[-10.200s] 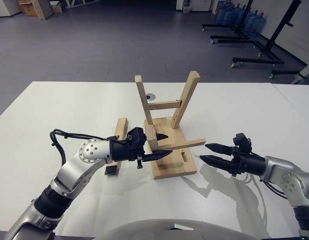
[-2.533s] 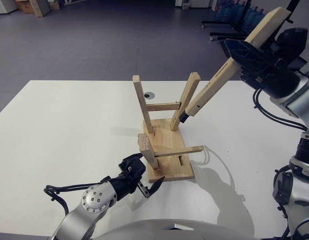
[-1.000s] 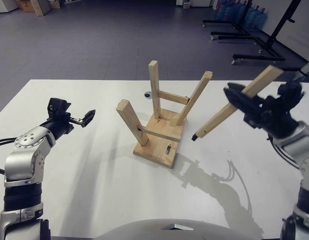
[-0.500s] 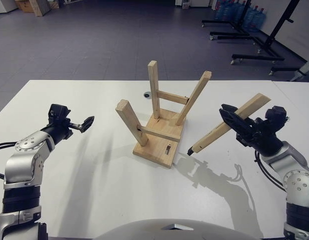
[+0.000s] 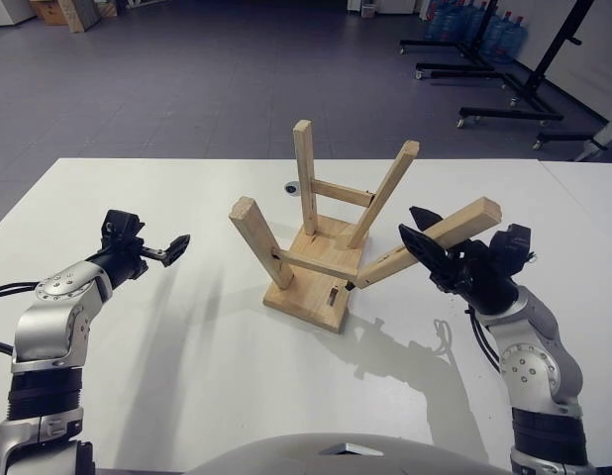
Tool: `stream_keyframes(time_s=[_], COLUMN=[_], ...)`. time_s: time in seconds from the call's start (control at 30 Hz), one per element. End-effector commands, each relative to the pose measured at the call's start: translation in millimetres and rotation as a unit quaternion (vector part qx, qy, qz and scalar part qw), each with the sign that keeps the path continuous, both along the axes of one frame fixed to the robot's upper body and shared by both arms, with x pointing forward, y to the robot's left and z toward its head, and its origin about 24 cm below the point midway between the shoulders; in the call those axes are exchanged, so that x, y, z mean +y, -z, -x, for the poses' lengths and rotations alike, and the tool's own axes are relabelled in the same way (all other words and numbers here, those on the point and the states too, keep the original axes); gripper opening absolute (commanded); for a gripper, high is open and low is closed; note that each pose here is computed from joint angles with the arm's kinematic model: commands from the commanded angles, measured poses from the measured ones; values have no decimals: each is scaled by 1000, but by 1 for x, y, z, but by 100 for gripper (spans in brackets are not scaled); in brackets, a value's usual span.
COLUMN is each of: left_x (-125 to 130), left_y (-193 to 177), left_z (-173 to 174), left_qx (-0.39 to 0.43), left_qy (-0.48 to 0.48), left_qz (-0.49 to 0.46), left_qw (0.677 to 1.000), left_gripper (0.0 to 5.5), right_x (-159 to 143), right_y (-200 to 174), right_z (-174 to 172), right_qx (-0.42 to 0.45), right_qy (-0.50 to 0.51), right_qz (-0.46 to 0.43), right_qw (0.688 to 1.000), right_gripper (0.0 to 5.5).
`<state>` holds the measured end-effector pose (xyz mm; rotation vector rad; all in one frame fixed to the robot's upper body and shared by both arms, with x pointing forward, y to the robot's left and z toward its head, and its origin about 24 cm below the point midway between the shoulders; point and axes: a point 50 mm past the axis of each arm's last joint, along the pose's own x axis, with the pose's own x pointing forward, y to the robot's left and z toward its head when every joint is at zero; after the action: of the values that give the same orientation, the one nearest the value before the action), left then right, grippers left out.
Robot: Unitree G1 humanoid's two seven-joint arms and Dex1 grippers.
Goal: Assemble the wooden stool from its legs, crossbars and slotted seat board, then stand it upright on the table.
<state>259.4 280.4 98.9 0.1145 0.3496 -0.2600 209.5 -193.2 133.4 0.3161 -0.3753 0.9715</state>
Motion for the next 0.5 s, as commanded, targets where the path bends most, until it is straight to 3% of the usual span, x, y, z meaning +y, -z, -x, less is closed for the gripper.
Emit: stream_keyframes(time_s=[0.03, 0.5], left_x=[3, -2], left_y=[0, 1], left_z=[0, -7], left_qx=[11, 7], left_qy=[3, 21], left_qz=[-10, -16], left_qw=[1000, 1000], left_gripper=[540, 540], right_x=[8, 18], right_y=[-3, 17], right_z=[7, -8], right_qx=[-10, -35], right_qy=[-26, -12], right_qz=[-15, 11], right_qw=[999, 999], right_gripper=[205, 205])
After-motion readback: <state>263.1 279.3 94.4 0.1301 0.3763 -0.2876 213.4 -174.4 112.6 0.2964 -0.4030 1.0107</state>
